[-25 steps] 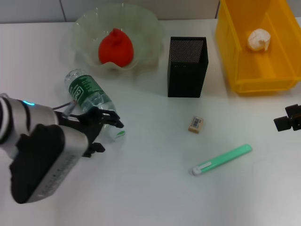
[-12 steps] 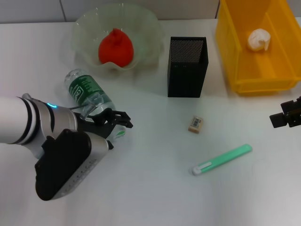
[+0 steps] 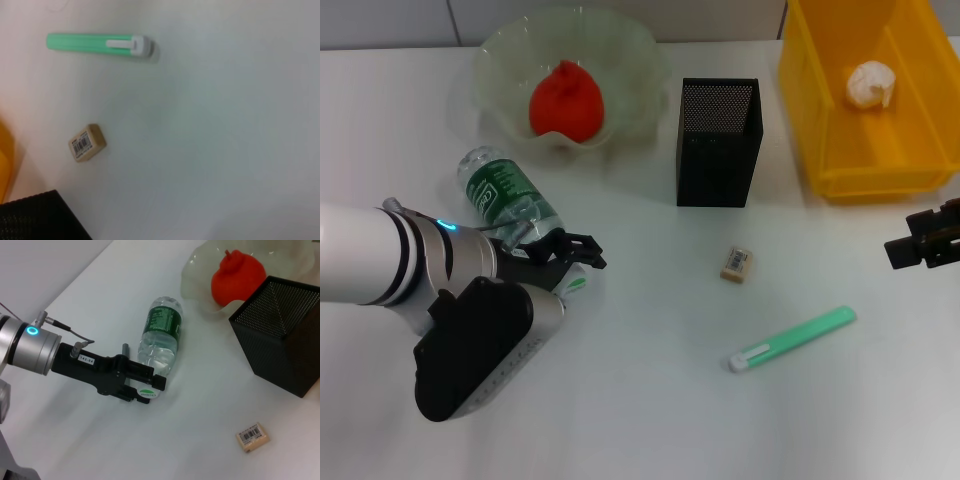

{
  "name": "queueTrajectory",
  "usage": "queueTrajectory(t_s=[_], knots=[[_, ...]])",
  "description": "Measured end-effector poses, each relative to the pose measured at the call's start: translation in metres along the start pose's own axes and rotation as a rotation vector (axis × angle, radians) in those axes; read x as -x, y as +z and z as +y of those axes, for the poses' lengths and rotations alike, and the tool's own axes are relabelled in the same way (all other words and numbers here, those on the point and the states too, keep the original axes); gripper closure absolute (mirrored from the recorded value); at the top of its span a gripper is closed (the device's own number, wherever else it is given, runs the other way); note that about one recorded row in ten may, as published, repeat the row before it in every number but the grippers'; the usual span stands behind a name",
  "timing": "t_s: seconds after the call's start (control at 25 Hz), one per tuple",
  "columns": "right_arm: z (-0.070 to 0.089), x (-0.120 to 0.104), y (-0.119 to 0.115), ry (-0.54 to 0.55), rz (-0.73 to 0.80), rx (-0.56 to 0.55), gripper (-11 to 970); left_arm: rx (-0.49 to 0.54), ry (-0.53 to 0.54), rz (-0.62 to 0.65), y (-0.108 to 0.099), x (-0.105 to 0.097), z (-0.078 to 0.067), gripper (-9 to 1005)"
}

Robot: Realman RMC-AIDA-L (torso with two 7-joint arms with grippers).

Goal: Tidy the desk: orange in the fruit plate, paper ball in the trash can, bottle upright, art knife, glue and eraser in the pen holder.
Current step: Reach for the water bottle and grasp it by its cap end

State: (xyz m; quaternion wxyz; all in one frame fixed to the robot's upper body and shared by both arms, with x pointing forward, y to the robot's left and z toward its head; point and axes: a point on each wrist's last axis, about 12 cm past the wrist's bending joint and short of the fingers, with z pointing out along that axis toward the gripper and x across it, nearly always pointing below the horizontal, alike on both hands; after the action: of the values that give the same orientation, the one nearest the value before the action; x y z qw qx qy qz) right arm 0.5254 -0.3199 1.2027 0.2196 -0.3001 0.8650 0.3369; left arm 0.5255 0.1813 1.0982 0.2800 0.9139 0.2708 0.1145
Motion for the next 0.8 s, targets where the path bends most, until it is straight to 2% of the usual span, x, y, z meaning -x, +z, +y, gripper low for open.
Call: queueTrajectory(t_s=[0.44,0.64,0.8], knots=[[-0.0033,-0.0013,0.0007,0.005,-0.009,0.001,200,-0.008,-0.005,-0.011,0.0034,0.0001,0.0028,280],[-0.005,-0.0015,0.0008,0.009,-0.014,-0.005,199,-0.019,-0.004,-0.021,0.0019,-0.0003,0.0019,475],[-0.0052,-0.0013,0.0008,0.008,-0.016,-0.007,199,-0.015,-0.004,-0.021,0.0015,-0.001,0.0022,553]])
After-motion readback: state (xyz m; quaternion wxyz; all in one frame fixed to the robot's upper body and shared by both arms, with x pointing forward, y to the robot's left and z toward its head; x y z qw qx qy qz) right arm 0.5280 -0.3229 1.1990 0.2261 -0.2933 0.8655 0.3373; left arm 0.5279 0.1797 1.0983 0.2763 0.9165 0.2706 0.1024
